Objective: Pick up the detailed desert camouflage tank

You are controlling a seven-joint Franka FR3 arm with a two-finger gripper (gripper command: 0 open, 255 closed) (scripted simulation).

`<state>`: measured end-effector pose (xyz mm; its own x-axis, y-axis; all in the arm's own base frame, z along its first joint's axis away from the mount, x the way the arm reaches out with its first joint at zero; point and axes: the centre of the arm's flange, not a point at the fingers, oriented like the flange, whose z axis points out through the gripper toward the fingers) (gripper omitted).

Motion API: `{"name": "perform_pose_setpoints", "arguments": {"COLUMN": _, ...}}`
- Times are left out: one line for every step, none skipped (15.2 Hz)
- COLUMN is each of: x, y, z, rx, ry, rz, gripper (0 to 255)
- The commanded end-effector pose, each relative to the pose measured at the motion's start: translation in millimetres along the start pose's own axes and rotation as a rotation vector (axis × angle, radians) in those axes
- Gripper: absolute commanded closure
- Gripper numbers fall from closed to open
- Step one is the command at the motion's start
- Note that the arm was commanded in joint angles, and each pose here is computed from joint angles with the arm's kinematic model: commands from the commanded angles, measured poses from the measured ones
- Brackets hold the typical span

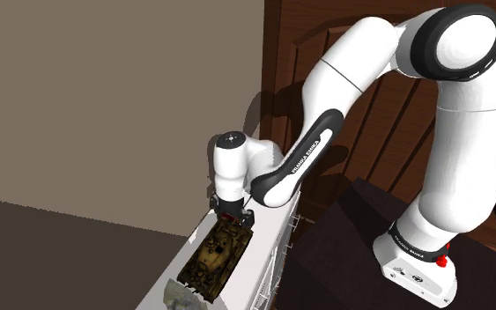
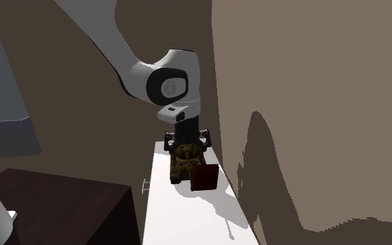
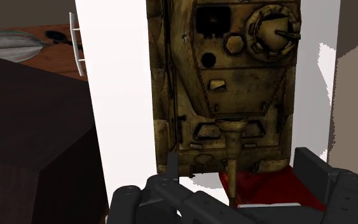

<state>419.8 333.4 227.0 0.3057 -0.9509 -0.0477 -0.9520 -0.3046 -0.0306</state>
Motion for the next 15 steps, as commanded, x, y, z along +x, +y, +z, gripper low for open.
{"name": "perform_pose_setpoints", "arguments": {"x": 0.8, "y": 1.1, "z": 4.6, "rx": 0.000, "ry": 0.000, "rz": 0.000, "gripper": 0}}
{"name": "perform_pose_setpoints", "arguments": {"x": 0.9, "y": 1.6, "z": 4.9, "rx": 0.000, "ry": 0.000, "rz": 0.000, "gripper": 255}}
{"name": "perform_pose_setpoints", "arguments": {"x": 0.6, "y": 1.7, "z": 4.8, "rx": 0.000, "ry": 0.000, "rz": 0.000, "gripper": 255}}
{"name": "perform_pose_setpoints", "arguments": {"x": 0.3, "y": 1.9, "z": 4.8, "rx": 0.000, "ry": 0.000, "rz": 0.000, "gripper": 255}}
{"name": "perform_pose_setpoints", "arguments": {"x": 0.3, "y": 1.9, "z": 4.8, "rx": 0.000, "ry": 0.000, "rz": 0.000, "gripper": 255}}
{"name": "perform_pose_setpoints", "arguments": {"x": 0.3, "y": 1.9, "z": 4.8, "rx": 0.000, "ry": 0.000, "rz": 0.000, "gripper": 255}}
{"name": "perform_pose_setpoints", "arguments": {"x": 0.2, "y": 1.9, "z": 4.9, "rx": 0.000, "ry": 0.000, "rz": 0.000, "gripper": 255}}
{"name": "perform_pose_setpoints", "arguments": {"x": 0.1, "y": 1.9, "z": 4.8, "rx": 0.000, "ry": 0.000, "rz": 0.000, "gripper": 255}}
{"name": "perform_pose_setpoints", "arguments": {"x": 0.2, "y": 1.9, "z": 4.8, "rx": 0.000, "ry": 0.000, "rz": 0.000, "gripper": 255}}
{"name": "perform_pose_setpoints", "arguments": {"x": 0.2, "y": 1.8, "z": 4.8, "rx": 0.000, "ry": 0.000, "rz": 0.000, "gripper": 255}}
{"name": "perform_pose_setpoints", "arguments": {"x": 0.8, "y": 1.1, "z": 4.6, "rx": 0.000, "ry": 0.000, "rz": 0.000, "gripper": 255}}
{"name": "perform_pose_setpoints", "arguments": {"x": 0.6, "y": 0.9, "z": -0.6, "rx": 0.000, "ry": 0.000, "rz": 0.000, "gripper": 255}}
{"name": "perform_pose_setpoints", "arguments": {"x": 0.3, "y": 0.8, "z": -5.9, "rx": 0.000, "ry": 0.000, "rz": 0.000, "gripper": 255}}
{"name": "perform_pose_setpoints", "arguments": {"x": 0.1, "y": 0.6, "z": -11.2, "rx": 0.000, "ry": 0.000, "rz": 0.000, "gripper": 255}}
{"name": "perform_pose_setpoints", "arguments": {"x": -0.2, "y": 0.4, "z": -16.5, "rx": 0.000, "ry": 0.000, "rz": 0.000, "gripper": 255}}
